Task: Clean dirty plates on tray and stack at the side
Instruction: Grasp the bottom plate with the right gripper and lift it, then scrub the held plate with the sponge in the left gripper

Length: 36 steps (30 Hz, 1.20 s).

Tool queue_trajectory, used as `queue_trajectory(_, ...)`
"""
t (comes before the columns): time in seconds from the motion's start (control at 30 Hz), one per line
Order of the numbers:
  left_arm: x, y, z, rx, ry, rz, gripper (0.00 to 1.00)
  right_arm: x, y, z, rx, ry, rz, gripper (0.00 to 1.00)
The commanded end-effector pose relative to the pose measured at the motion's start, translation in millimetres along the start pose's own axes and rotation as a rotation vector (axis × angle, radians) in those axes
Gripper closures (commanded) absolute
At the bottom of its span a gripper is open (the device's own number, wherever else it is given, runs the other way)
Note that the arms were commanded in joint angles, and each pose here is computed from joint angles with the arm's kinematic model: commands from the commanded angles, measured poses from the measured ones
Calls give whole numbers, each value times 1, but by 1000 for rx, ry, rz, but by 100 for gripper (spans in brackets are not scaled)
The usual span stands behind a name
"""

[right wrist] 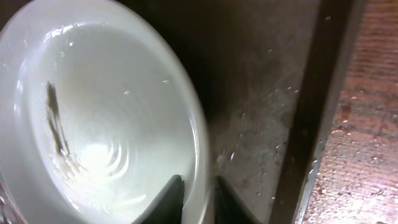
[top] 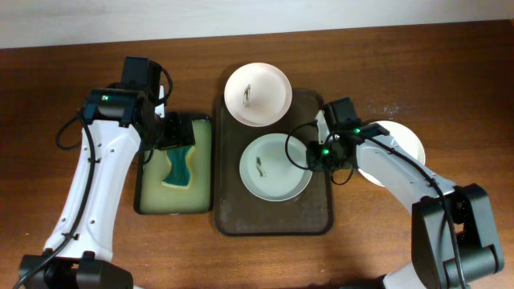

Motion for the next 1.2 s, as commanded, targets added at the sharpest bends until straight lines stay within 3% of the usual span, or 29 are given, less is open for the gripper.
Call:
queue_trajectory(0.0, 0, 5, -2, 37, 18, -5, 1, -12, 27, 7, -2, 7, -68, 54)
queue_trajectory(0.03, -1, 5, -2, 36, 17, -12, 1, -16, 41, 11, -7, 28, -106, 53)
queue_trajectory(0.13, 2, -29, 0, -4, 16, 39, 0, -13, 90, 23, -25, 76, -229, 34)
queue_trajectory(0.17, 11, -72, 2, -22, 15, 85, 12, -8, 96, 24, -25, 76, -227, 25)
queue_trajectory(0.2, 16, -97, 4, -33, 14, 98, 17, -4, 95, 23, -20, 69, -201, 25)
queue_trajectory(0.23, 22, -130, 8, -62, 13, 96, 30, 1, 94, 22, -16, 63, -175, 25)
queue_trajectory(0.27, 25, -150, 9, -65, 12, 104, 32, 2, 94, 22, -14, 61, -167, 25)
queue_trajectory(0.33, 24, -179, 7, -65, 12, 97, 77, 2, 94, 22, -14, 61, -168, 25)
queue_trajectory(0.43, 30, -210, 11, -111, 8, 152, 100, 4, 94, 21, -10, 58, -157, 25)
queue_trajectory(0.57, 17, -182, 1, -58, 12, 185, 100, 3, 95, 8, 62, -17, -165, 28)
queue_trajectory(0.63, -10, -138, -13, 0, -39, 166, 100, 1, 93, -6, 72, -72, -154, 47)
queue_trajectory(0.67, -27, -114, -17, 5, -51, 118, 100, 2, 84, -8, 62, -50, -114, 52)
queue_trajectory(0.73, -32, -109, -16, -19, -53, 98, 100, 7, 73, -7, 34, -12, -44, 60)
queue_trajectory(0.83, -23, -108, -29, -18, -90, 121, 100, 3, 43, -15, 41, -28, 22, 60)
queue_trajectory(0.93, -3, -105, -94, 177, -215, 127, 100, 0, 4, -18, -31, -21, 96, 66)
queue_trajectory(1.03, 16, -108, -145, 277, -226, 121, 100, -1, -13, -12, -85, 65, 111, 66)
queue_trajectory(1.1, 33, -117, -174, 381, -235, 188, 100, -3, -29, -16, -81, 61, 117, 73)
queue_trajectory(1.17, 41, -133, -182, 366, -205, 231, 100, -2, -43, -20, -77, 21, 135, 87)
Point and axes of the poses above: each gripper's point midway between its finger pads, its own y axis back along the fingers, its own z axis along the line the jaws close on, x = y × z, the point moved 8 cm from there along y, back along the fingers, and after that the axes turned 5 degrees about y, right-handed, at the moved point
